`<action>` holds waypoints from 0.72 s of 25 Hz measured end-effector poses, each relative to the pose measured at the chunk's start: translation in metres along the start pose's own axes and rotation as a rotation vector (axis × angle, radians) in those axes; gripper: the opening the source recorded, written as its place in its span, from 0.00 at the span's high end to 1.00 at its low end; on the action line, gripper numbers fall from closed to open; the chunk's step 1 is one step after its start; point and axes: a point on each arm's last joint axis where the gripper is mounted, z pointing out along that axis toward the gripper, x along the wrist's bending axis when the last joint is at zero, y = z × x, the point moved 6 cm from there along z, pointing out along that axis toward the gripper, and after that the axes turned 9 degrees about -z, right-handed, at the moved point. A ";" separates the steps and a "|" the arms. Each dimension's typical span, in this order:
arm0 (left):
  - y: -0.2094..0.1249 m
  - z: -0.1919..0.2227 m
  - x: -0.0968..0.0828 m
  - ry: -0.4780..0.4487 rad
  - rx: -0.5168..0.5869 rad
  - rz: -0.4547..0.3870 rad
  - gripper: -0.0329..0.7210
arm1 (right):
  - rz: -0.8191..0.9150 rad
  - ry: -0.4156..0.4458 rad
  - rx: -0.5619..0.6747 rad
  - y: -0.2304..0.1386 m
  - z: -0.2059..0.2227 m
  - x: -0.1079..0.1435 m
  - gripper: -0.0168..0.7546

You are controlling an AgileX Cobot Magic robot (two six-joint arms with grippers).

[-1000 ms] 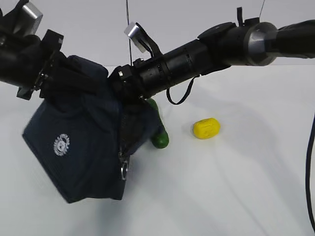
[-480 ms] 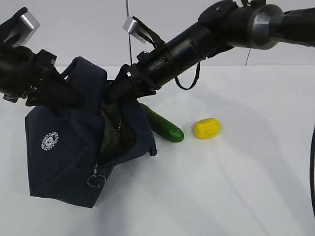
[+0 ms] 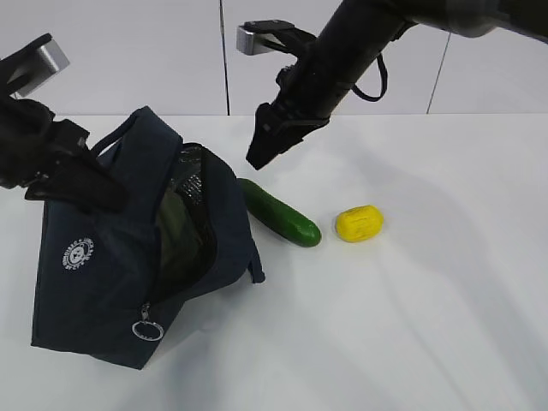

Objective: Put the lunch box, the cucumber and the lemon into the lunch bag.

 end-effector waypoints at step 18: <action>0.006 -0.001 -0.008 -0.050 -0.036 -0.058 0.93 | 0.031 -0.087 0.141 -0.036 0.047 -0.034 0.33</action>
